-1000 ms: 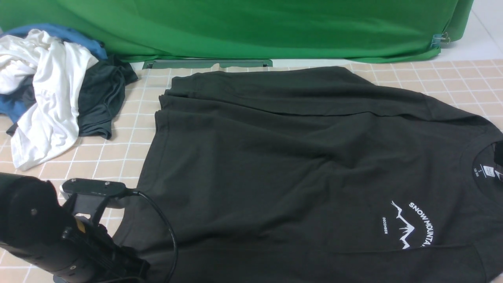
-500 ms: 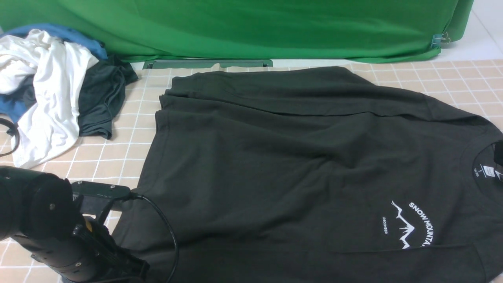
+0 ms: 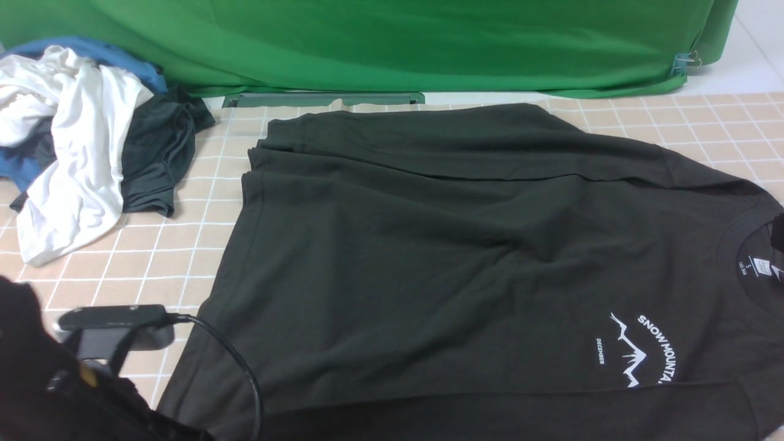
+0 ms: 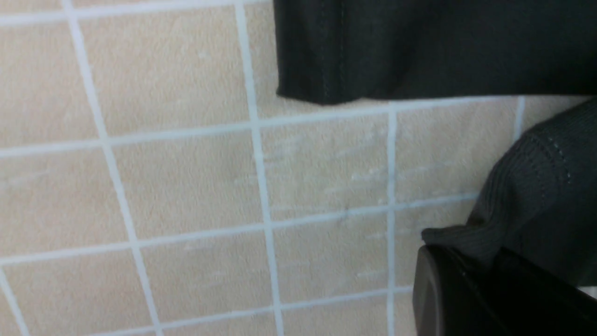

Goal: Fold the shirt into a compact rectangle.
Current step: 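Fold the left side of the black T-shirt inward over its body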

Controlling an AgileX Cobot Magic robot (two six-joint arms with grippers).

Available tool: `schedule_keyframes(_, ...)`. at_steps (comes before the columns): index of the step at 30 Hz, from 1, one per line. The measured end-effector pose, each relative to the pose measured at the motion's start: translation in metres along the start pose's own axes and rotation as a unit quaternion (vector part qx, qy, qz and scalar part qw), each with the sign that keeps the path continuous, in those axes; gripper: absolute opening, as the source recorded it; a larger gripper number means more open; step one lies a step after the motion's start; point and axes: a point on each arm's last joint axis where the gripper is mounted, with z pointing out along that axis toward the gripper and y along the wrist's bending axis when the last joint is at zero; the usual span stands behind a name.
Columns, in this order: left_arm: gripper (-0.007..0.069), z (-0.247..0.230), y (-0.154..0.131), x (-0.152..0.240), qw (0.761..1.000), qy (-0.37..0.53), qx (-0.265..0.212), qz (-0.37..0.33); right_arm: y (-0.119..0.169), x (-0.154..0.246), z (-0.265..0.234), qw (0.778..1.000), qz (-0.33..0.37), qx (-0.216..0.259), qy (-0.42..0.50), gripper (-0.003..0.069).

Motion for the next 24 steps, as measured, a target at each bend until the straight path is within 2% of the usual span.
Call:
schedule_keyframes(7, 0.0050, -0.055, -0.008, -0.034, 0.992, -0.122, -0.020, 0.029, 0.000, -0.002, 0.000, 1.000, 0.000, 0.001, -0.008, 0.0038)
schedule_keyframes(9, 0.0050, -0.079, -0.010, -0.059, 0.984, -0.169, -0.043, 0.034, 0.000, -0.002, 0.000, 1.000, 0.000, 0.001, -0.010, 0.0038)
schedule_keyframes(13, 0.0050, -0.100, -0.014, -0.098, 0.975, -0.204, -0.074, 0.045, 0.000, -0.002, 0.000, 1.000, 0.000, 0.002, -0.013, 0.0038)
schedule_keyframes(19, 0.0050, -0.096, -0.015, -0.146, 0.971, -0.205, -0.109, 0.056, 0.000, -0.003, 0.000, 1.000, 0.000, 0.002, -0.015, 0.0042)
schedule_keyframes(24, 0.0050, -0.065, -0.011, -0.184, 0.965, -0.205, -0.140, 0.080, 0.000, -0.003, 0.000, 1.000, 0.000, 0.002, -0.016, 0.0044)
